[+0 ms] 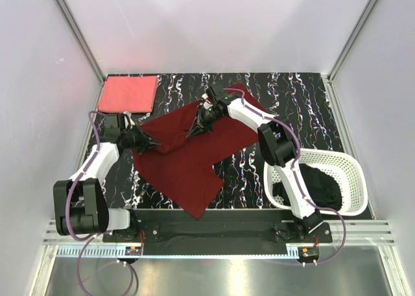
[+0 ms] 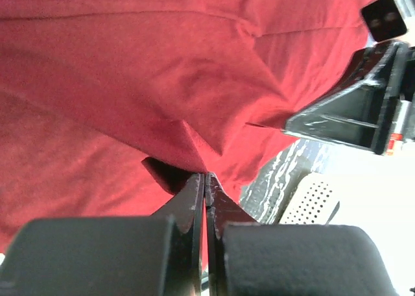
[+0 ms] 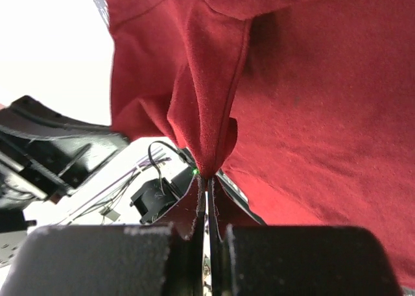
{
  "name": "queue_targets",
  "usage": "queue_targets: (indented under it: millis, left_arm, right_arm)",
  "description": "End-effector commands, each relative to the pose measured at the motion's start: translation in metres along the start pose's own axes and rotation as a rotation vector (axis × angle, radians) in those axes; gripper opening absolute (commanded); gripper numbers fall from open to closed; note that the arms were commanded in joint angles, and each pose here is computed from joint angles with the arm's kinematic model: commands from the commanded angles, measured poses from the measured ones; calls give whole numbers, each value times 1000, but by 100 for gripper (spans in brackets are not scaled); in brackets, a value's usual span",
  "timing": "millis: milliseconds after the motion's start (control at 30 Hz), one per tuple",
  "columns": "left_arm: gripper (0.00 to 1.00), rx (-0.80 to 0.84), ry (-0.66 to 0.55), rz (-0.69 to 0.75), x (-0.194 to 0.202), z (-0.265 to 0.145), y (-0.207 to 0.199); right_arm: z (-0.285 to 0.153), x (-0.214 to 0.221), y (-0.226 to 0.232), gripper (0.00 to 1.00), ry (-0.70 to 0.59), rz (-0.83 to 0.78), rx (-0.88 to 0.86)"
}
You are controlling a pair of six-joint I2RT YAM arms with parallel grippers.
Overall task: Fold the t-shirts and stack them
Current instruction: Fold the tshirt
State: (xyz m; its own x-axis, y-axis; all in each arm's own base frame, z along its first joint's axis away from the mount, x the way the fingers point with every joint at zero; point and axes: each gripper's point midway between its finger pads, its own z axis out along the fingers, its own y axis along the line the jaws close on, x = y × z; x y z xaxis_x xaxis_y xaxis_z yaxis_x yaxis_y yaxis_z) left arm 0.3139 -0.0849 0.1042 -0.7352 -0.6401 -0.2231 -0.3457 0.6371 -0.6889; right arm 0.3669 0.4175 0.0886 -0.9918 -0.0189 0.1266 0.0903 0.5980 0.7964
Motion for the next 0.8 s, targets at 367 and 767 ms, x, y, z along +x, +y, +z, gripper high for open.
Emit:
queue_targets:
  millis: [367,767]
  left_arm:
    - [32,-68,-104,-214,-41,-21,9]
    - [64,-161,-73,33,-29,-21,14]
  right_arm:
    - [-9,-20,2,5,6,88,-43]
    - [-26,-34,-35,56,-87,-45,157]
